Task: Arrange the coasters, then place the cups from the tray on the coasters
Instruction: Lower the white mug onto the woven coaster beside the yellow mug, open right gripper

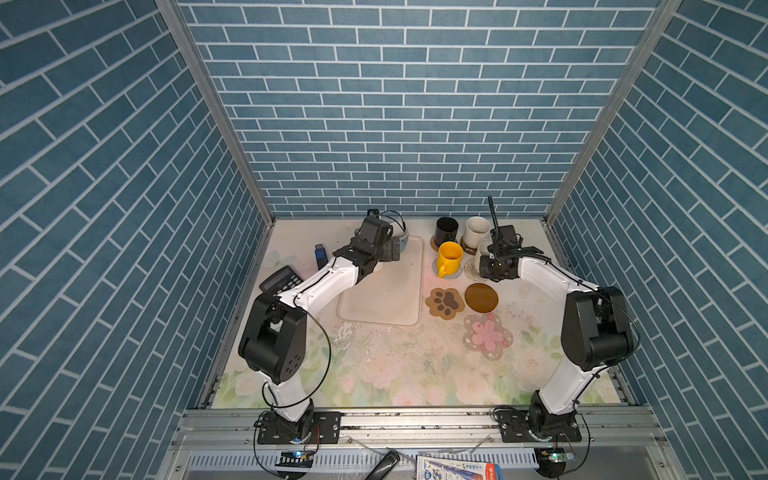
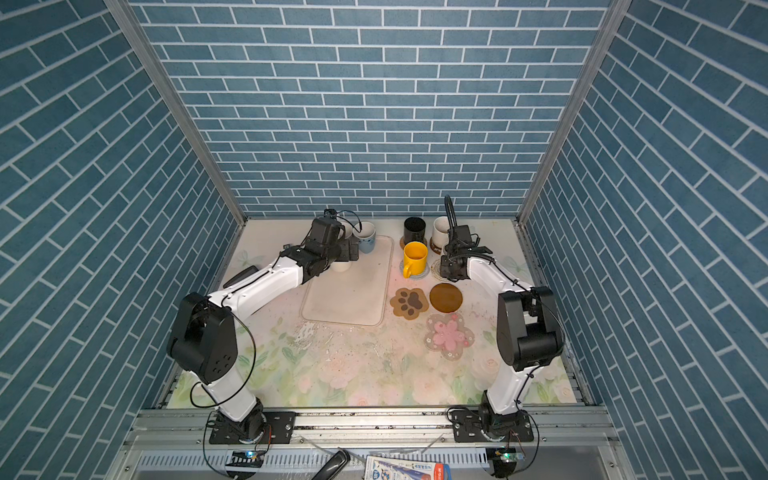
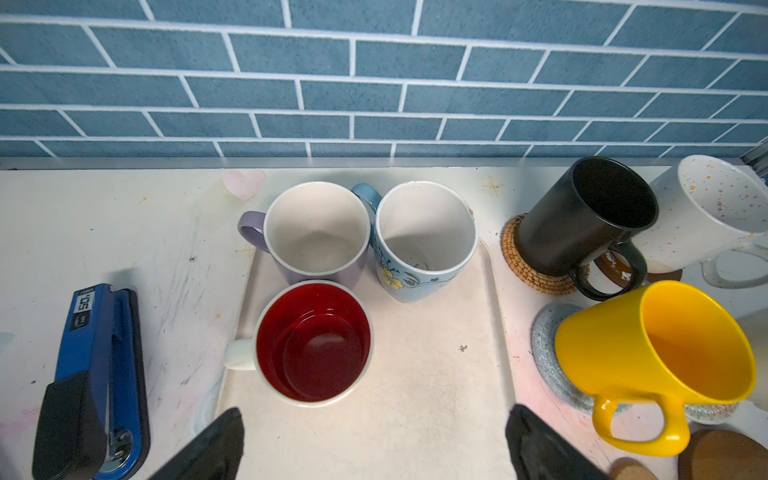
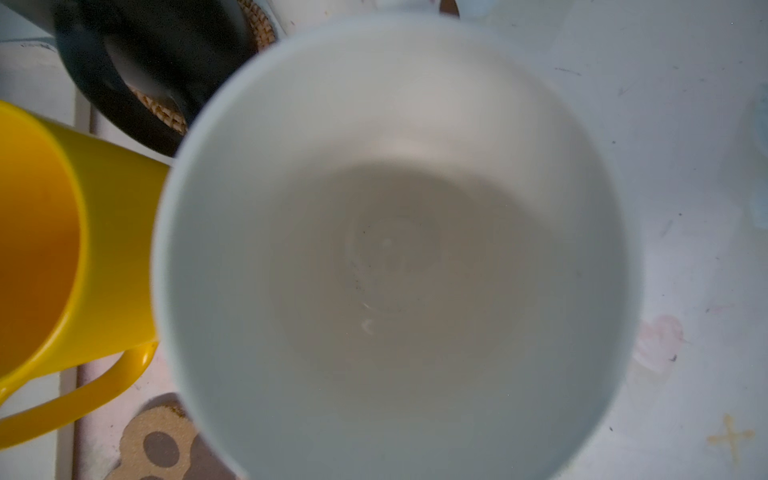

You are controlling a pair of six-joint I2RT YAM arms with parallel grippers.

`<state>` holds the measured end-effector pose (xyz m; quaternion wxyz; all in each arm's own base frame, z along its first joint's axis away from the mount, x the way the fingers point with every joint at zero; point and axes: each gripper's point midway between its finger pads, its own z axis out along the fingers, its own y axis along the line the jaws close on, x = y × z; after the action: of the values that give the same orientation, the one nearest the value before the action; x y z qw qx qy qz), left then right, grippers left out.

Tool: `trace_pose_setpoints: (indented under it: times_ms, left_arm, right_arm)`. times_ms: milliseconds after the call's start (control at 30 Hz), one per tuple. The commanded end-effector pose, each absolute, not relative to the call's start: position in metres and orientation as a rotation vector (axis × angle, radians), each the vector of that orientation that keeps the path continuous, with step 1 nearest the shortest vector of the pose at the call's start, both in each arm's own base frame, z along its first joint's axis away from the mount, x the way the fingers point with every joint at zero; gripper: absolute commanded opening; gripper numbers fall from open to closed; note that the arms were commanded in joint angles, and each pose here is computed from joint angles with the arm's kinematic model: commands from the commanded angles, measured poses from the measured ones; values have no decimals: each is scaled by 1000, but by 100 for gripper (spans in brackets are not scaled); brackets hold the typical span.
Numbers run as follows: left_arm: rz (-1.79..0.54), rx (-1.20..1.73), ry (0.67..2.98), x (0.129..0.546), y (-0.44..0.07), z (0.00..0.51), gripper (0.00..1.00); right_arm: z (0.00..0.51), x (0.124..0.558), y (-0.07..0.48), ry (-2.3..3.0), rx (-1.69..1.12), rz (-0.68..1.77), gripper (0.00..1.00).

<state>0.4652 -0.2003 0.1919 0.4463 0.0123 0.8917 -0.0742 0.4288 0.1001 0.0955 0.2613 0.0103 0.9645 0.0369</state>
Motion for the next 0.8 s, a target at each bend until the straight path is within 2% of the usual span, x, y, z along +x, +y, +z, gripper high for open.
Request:
trace_pose_setpoints:
  times_ms: [0, 367, 467, 567, 767]
  left_arm:
    - [-171, 34, 2219, 466, -198, 182, 99]
    - [-201, 22, 2228, 467, -197, 178, 99]
    - [-199, 18, 2228, 466, -196, 178, 99]
    - [-195, 17, 2232, 466, -195, 176, 99]
    - [-191, 8, 2232, 465, -193, 175, 99]
  right_arm:
    - [131, 460, 110, 2485, 20, 156, 0]
    - [108, 445, 111, 2529, 23, 182, 0]
    - [105, 440, 109, 2533, 28, 183, 14]
    - [102, 436, 108, 2534, 36, 185, 22]
    - [95, 431, 108, 2557, 37, 180, 32]
